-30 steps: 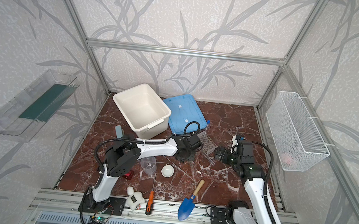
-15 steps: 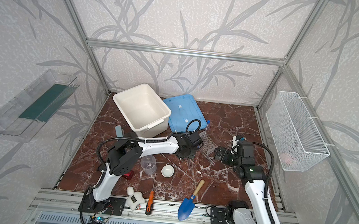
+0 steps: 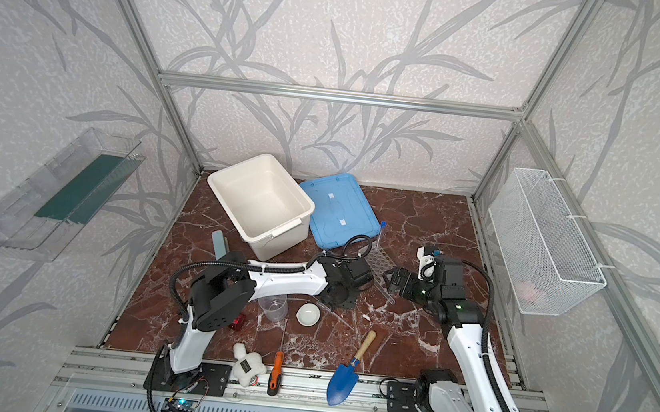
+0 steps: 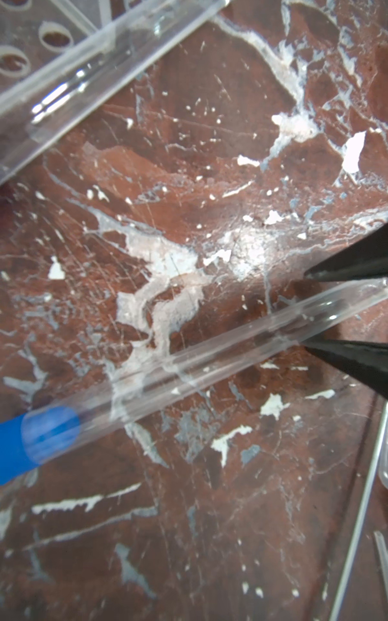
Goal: Organize the chemistry lab equipment
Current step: 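Close the left gripper on the tube and lift it upright, then grasp the tube's blue cap with the right gripper while the left gripper releases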
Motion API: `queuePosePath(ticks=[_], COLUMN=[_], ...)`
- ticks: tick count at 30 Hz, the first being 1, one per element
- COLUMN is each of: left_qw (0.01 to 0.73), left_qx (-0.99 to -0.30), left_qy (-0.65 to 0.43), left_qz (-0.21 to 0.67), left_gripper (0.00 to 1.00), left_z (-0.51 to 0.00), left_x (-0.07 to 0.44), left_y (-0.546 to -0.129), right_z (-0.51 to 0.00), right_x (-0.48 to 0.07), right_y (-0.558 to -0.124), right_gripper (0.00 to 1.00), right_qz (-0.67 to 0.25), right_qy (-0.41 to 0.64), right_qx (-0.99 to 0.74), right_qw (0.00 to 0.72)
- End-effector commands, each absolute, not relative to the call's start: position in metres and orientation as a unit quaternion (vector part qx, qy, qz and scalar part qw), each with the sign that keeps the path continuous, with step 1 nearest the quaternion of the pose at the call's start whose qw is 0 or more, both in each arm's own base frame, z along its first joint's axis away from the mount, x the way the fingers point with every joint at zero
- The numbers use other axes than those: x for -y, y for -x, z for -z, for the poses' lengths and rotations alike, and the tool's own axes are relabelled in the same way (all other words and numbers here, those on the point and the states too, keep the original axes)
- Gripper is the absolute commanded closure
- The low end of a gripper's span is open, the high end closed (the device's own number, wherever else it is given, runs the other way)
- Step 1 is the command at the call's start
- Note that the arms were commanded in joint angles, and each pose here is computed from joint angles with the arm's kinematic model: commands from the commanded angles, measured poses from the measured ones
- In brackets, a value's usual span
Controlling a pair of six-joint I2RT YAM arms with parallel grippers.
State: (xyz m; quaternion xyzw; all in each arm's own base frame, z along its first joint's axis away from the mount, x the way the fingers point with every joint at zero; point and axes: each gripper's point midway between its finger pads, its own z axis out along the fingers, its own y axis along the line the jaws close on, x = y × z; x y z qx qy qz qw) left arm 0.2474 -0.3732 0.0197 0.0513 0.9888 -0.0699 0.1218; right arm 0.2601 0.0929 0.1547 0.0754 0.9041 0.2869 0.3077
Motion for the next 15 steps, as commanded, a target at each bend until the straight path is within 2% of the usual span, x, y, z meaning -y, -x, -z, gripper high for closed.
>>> queuePosePath(ticks=[1,4,13,15], left_qw=[0.102,0.105,0.145,0.158], left_qx=[-0.993,-0.993,-0.985,-0.981], left_qy=[-0.043,-0.042,-0.031,-0.037], left_qz=[0.046,0.046,0.092,0.108], left_gripper=[0.71,0.76,0.81,0.86], left_z=[-0.017,-0.019,-0.037,-0.042], left_x=[0.359,0.358,0.369,0.373], left_y=[-0.238,-0.237,-0.247,-0.250], right_z=[-0.157,-0.157,-0.154,-0.156], right_x=[-0.102,-0.102,-0.105,-0.106], right_y=[-0.260,-0.259,-0.264,-0.266], right_gripper=[0.01,0.01,0.01,0.01], right_qz=[-0.314,-0.315,-0.324,-0.330], right_qy=[-0.061,-0.061,-0.073,-0.074], right_qx=[-0.898,-0.898,-0.897,-0.896], right_qw=[0.303,0.300,0.292,0.290])
